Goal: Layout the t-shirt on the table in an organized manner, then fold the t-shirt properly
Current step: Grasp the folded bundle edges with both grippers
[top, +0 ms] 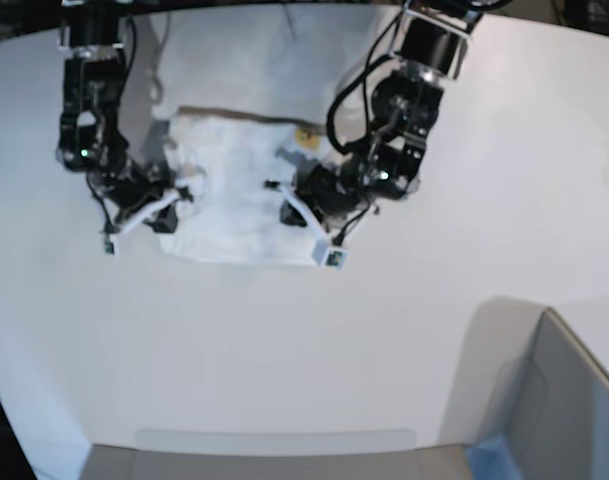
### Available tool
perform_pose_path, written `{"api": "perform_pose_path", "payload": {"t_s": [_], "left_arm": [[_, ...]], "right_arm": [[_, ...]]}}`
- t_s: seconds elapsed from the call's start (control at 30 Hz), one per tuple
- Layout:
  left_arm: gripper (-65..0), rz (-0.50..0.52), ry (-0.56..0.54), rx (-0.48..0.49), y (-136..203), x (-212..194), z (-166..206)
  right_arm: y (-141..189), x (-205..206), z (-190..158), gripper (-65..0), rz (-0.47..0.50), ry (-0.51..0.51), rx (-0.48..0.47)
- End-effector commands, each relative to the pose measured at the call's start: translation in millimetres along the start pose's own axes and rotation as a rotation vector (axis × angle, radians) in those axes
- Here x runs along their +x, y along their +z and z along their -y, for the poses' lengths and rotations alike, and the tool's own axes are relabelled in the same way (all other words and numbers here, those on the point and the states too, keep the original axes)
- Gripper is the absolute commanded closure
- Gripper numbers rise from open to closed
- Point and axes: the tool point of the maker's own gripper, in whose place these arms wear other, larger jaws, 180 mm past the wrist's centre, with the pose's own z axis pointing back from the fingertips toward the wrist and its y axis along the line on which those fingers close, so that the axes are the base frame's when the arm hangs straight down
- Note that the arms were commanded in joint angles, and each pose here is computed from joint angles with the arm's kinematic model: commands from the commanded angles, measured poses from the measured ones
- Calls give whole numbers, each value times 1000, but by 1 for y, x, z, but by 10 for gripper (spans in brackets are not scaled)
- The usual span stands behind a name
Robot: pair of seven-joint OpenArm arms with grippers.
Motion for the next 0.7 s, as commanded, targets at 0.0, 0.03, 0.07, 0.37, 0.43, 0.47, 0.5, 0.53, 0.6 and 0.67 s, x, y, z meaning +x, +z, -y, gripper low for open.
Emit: {"api": "perform_pose_path", "payload": {"t_s": [0.0,0.03,0.07,0.37,0.43,0.47,0.5,0.53,0.6,0.67], "left_arm": [[-86,89,-23,-32,10,28,12],[-86,115,-34,-40,15,35,17],[-86,144,-47,-48,22,43,21],[-86,173,-61,-53,28,51,26],[-86,165,-58,-50,26,49,24],[-86,163,-57,-50,26,49,24],[-86,163,-57,-50,26,49,24],[-86,163,-57,-50,26,49,24],[-86,163,-57,-50,26,49,24],[-86,160,-64,-40,27,48,19]], "right_arm": [[14,30,-16,-16,104,45,41],[23,35,-26,-17,128,69,56],[33,34,-36,-17,142,89,72],[57,-37,-63,-17,-8,72,124],[49,-52,-53,-17,-47,29,102],[44,-64,-46,-17,-80,8,88],[39,-71,-37,-17,-104,-1,73],[35,-79,-27,-17,-133,-9,55],[28,-92,-14,-17,-179,-23,32],[27,-93,-12,-17,-182,-28,29]]}}
